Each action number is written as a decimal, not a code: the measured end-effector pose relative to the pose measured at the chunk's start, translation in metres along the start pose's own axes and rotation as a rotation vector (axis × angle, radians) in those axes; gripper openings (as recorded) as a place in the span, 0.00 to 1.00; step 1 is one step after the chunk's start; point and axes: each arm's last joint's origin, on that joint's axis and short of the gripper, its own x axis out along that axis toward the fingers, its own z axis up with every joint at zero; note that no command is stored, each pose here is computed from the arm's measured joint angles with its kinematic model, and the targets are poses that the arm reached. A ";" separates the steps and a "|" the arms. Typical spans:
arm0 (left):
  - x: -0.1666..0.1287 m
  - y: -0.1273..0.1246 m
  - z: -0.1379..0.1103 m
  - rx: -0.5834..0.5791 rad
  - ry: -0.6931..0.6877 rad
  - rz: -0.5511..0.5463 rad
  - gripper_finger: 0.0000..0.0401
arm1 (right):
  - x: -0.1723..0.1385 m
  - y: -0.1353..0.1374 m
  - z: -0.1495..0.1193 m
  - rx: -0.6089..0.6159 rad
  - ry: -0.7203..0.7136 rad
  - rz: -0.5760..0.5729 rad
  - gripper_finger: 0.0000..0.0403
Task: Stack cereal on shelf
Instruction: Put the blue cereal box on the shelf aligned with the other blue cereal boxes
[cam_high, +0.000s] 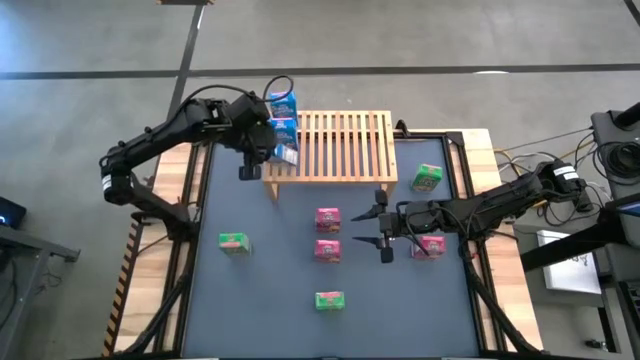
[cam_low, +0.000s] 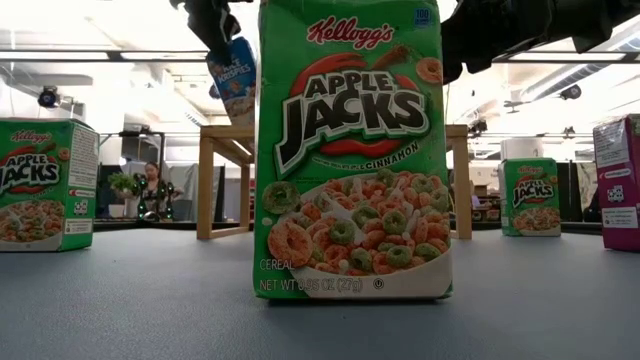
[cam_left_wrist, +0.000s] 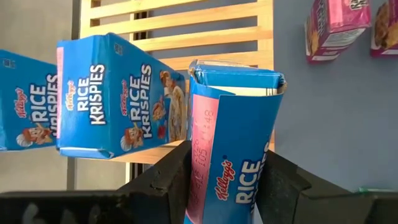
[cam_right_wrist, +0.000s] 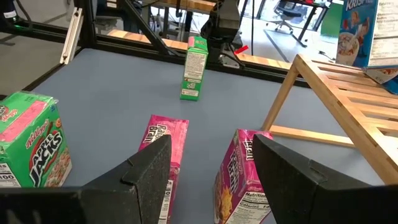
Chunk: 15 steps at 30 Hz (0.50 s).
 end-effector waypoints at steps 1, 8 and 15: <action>0.001 0.000 0.000 0.002 0.002 -0.002 0.33 | 0.000 0.000 0.000 0.000 0.000 0.000 0.53; 0.007 0.000 0.003 -0.004 0.001 -0.039 0.38 | 0.000 0.000 0.000 0.000 0.000 0.000 0.53; 0.008 0.000 0.004 -0.015 0.003 -0.033 0.48 | 0.000 0.000 0.000 -0.001 0.002 0.000 0.53</action>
